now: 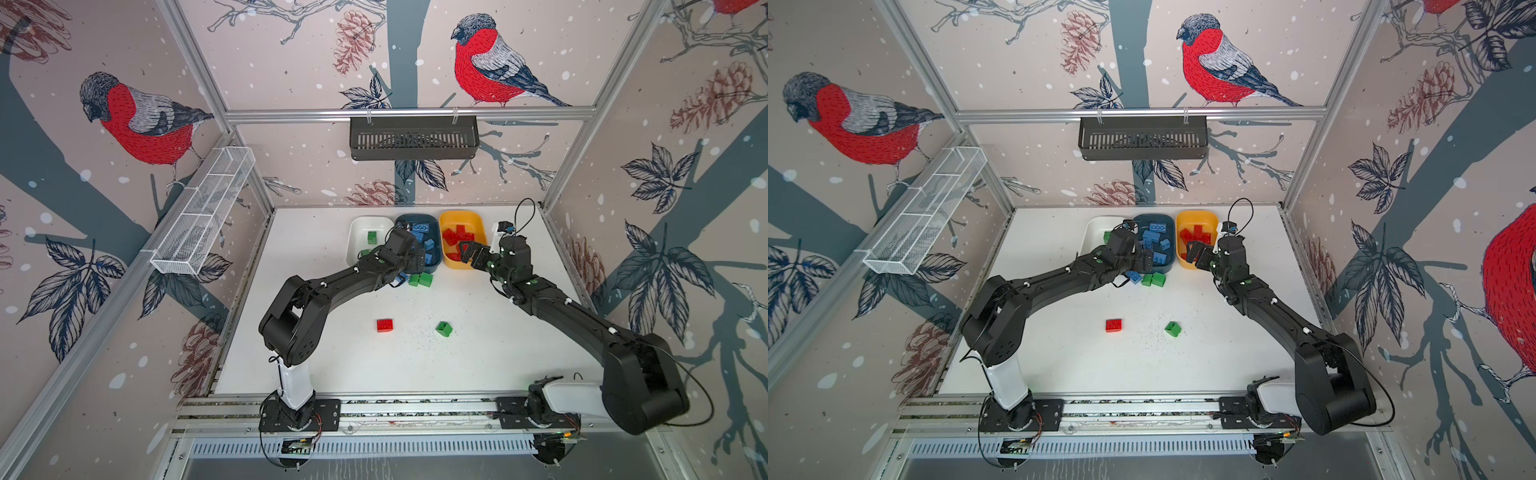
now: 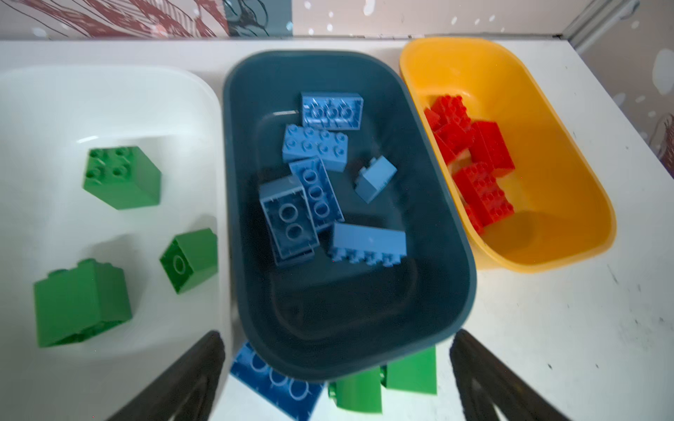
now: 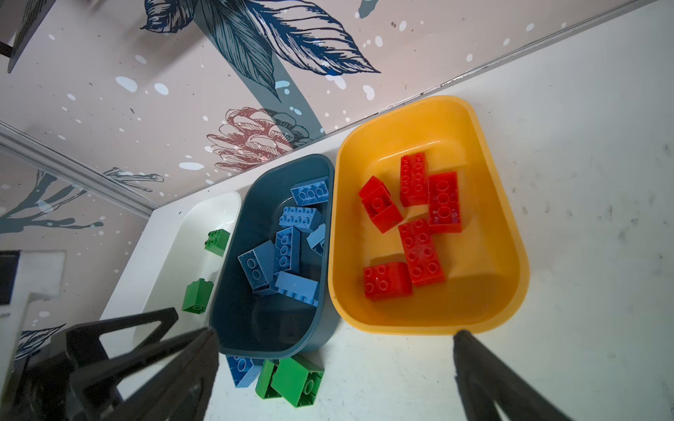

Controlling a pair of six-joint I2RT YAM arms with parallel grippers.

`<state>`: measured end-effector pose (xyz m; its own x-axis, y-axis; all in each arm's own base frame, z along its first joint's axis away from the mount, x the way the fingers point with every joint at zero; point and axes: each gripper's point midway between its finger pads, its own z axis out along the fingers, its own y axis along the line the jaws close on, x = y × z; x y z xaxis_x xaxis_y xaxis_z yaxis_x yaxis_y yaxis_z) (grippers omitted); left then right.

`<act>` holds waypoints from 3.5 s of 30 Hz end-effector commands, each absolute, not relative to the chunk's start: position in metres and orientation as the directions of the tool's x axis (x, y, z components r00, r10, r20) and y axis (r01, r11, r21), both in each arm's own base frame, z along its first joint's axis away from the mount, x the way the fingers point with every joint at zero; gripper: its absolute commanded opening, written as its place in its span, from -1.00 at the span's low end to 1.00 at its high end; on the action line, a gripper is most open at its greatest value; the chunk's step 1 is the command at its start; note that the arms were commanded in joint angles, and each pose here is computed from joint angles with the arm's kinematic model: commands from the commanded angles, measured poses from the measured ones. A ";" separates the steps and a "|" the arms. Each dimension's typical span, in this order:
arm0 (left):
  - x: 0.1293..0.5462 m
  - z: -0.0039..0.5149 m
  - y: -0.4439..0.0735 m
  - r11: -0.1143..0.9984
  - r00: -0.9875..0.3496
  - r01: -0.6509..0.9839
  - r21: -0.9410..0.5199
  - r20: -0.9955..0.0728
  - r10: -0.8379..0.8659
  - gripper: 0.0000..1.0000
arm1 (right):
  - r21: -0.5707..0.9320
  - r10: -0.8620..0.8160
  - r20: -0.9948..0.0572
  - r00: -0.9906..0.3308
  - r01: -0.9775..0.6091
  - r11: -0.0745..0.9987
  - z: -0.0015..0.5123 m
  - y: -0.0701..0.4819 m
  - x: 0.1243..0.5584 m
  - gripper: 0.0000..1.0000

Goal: Sort the legos into containers by color

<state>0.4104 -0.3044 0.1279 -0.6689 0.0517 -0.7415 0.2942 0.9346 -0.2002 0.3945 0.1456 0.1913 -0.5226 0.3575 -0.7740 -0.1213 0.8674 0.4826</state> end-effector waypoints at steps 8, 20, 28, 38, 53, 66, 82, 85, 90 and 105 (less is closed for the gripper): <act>0.387 0.084 -0.312 0.930 -0.737 0.333 -0.157 -0.659 0.153 0.69 | 0.495 0.390 -0.783 -0.485 -0.105 0.862 0.203 0.144 0.399 1.00; 0.390 0.056 -0.323 0.920 -0.771 0.372 -0.124 -0.594 0.231 0.04 | 0.478 0.385 -0.789 -0.479 -0.085 0.874 0.201 0.138 0.398 0.99; 0.385 0.042 -0.326 0.915 -0.791 0.377 -0.144 -0.565 0.237 0.06 | 0.478 0.383 -0.785 -0.487 -0.083 0.874 0.199 0.139 0.399 0.99; 0.385 0.040 -0.318 0.929 -0.797 0.350 -0.124 -0.561 0.225 0.04 | 0.477 0.373 -0.778 -0.505 -0.090 0.874 0.198 0.143 0.400 0.99; 0.370 0.029 -0.303 0.934 -0.824 0.323 -0.152 -0.531 0.199 0.03 | 0.479 0.368 -0.779 -0.508 -0.101 0.872 0.200 0.149 0.402 0.99; 0.396 0.021 -0.317 0.936 -0.798 0.333 -0.113 -0.562 0.216 0.15 | 0.464 0.353 -0.784 -0.510 -0.105 0.880 0.202 0.150 0.400 0.99; 0.377 0.066 -0.299 0.932 -0.761 0.324 -0.162 -0.630 0.155 -0.38 | 0.449 0.298 -0.799 -0.522 -0.187 0.874 0.200 0.177 0.397 0.99; 0.380 0.088 -0.288 0.936 -0.737 0.295 -0.192 -0.669 0.095 -0.38 | 0.418 0.257 -0.821 -0.510 -0.228 0.879 0.197 0.191 0.392 0.99; 0.399 0.119 -0.260 0.946 -0.709 0.211 -0.247 -0.704 -0.026 -0.39 | 0.370 0.162 -0.833 -0.529 -0.314 0.874 0.181 0.221 0.380 0.99; 0.479 0.117 -0.176 0.961 -0.664 -0.061 -0.271 -0.707 -0.241 -0.41 | 0.309 0.003 -0.766 -0.642 -0.364 0.879 0.094 0.256 0.358 0.99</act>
